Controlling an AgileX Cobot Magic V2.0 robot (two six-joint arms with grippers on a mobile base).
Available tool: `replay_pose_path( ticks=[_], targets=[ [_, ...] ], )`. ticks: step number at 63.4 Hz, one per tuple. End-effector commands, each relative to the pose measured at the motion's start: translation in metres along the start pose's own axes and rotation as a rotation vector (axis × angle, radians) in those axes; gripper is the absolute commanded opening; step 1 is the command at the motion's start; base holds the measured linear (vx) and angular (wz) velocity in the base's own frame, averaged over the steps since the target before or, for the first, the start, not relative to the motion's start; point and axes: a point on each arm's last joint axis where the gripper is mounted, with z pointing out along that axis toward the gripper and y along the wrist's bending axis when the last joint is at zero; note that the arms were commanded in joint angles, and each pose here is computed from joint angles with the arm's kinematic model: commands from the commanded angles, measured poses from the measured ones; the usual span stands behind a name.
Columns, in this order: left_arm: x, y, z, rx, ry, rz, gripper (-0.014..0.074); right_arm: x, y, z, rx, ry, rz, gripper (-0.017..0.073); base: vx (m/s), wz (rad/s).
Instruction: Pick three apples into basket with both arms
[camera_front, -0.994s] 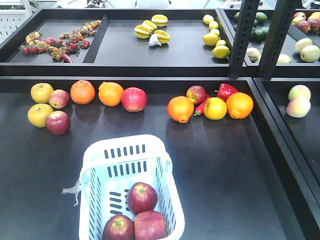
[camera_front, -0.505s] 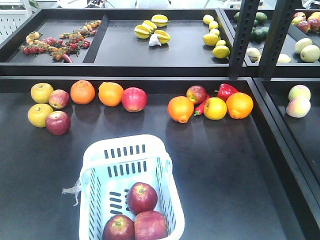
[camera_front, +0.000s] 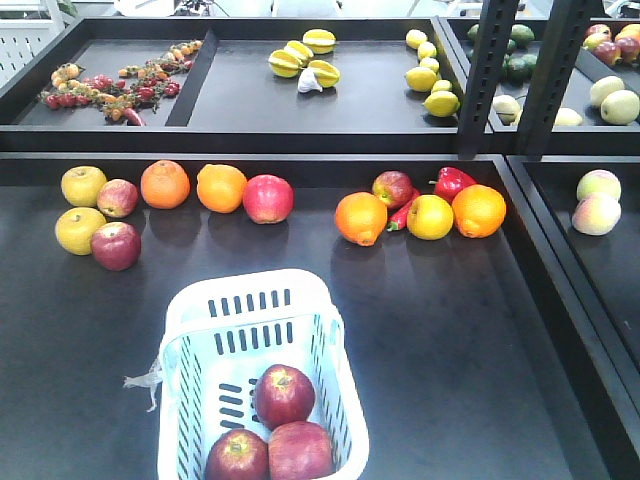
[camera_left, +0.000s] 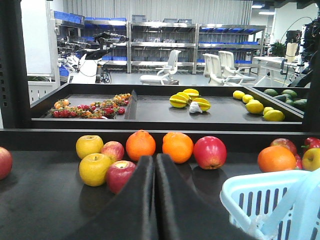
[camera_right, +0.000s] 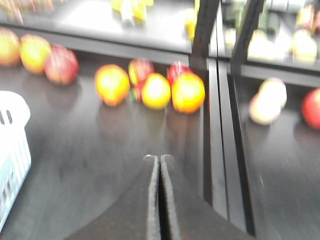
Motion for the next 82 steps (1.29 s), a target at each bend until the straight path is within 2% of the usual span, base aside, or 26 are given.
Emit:
replay_pose_path(
  ticks=[1, 9, 23, 37, 40, 47, 82],
  targets=[
    [0.001, 0.000, -0.001, 0.005, -0.057, -0.007, -0.0006, 0.003, -0.002, -0.004, 0.063, -0.133, 0.016, -0.0009, 0.00, 0.00],
    [0.001, 0.000, -0.001, 0.005, -0.057, -0.007, -0.0006, 0.022, -0.002, -0.007, 0.119, -0.187, 0.040, -0.0009, 0.00, 0.00],
    [0.001, 0.000, -0.001, 0.005, -0.057, -0.007, -0.0006, 0.046, 0.001, 0.002, 0.103, -0.290, 0.076, -0.0009, 0.00, 0.00],
    [0.001, 0.000, -0.001, 0.005, -0.057, -0.006, -0.0006, 0.071, 0.004, 0.017, 0.091, -0.373, 0.088, -0.0009, 0.00, 0.00],
    [0.001, 0.000, -0.001, 0.005, -0.057, -0.006, -0.0006, 0.072, 0.004, 0.017, 0.088, -0.357, 0.106, -0.0009, 0.00, 0.00],
    [0.001, 0.000, -0.001, 0.005, -0.057, -0.006, -0.0006, 0.072, 0.004, 0.017, 0.090, -0.357, 0.092, -0.0009, 0.00, 0.00],
    [0.001, 0.000, -0.001, 0.005, -0.057, -0.006, -0.0006, 0.074, 0.005, 0.018, 0.091, -0.330, 0.094, -0.0009, 0.00, 0.00]
  ],
)
